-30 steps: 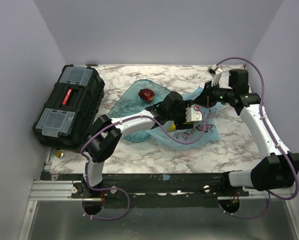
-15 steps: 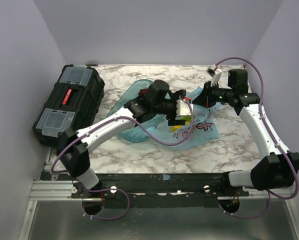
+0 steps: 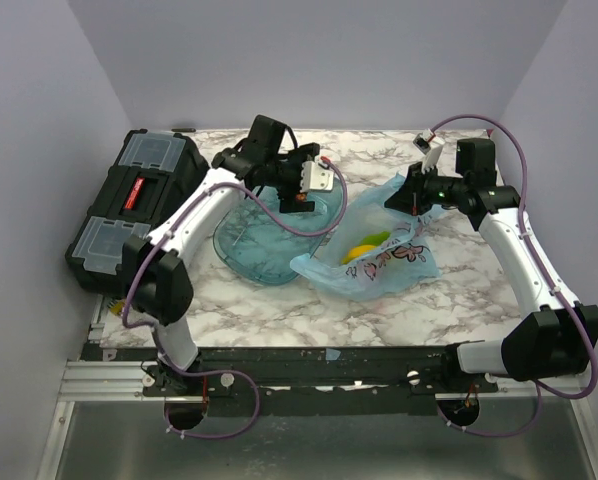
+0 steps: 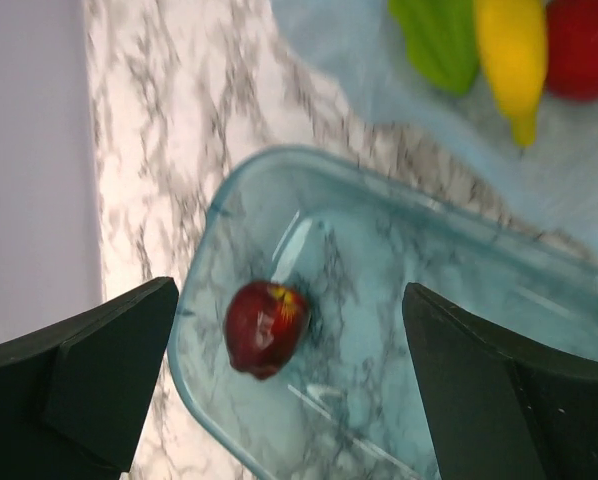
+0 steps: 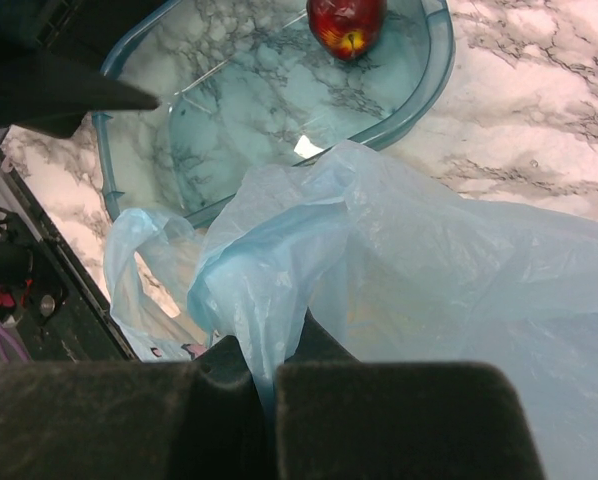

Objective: Place the fake fruits into the plastic bag and tie a complex knot

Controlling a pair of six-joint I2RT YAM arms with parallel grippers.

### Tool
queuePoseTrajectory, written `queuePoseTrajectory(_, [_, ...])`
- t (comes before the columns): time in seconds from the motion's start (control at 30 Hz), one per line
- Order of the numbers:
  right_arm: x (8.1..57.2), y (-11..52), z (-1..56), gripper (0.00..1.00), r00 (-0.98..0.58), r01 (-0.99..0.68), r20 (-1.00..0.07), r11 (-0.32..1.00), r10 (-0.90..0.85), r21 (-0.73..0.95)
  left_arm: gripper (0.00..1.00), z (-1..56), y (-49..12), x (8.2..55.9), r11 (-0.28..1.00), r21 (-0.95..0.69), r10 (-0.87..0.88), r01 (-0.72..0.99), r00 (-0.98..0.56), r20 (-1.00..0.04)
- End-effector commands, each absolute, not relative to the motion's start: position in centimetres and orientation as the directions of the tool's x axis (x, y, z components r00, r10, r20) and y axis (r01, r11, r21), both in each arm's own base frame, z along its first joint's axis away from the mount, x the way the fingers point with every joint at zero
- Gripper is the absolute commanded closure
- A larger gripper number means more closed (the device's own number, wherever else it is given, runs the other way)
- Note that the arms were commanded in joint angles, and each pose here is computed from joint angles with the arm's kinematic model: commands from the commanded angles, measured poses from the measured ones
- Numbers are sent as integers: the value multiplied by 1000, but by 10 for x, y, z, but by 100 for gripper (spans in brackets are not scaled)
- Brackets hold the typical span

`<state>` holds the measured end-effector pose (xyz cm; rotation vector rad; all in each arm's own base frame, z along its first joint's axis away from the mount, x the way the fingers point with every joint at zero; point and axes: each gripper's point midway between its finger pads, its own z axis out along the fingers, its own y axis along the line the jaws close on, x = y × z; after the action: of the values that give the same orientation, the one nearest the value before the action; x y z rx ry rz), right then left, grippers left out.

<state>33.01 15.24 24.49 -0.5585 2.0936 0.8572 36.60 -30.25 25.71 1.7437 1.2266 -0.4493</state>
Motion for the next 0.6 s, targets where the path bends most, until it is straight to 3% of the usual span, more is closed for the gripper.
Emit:
queuePoseTrajectory(0.0, [329,149,250,99,-569,-635,-816,685,-102,357,1,199,-260,411,-170,483,715,859,445,-539])
queuePoseTrajectory(0.23, [328,148,249,99,-570,-632,-815,689,-105,354,1,143,-242,474,-184,487,826,854,403,-395])
queuePoseTrajectory(0.57, [329,148,250,99,-565,-634,-818,692,-109,345,2,81,-236,506,-258,441,872,860,404,-278])
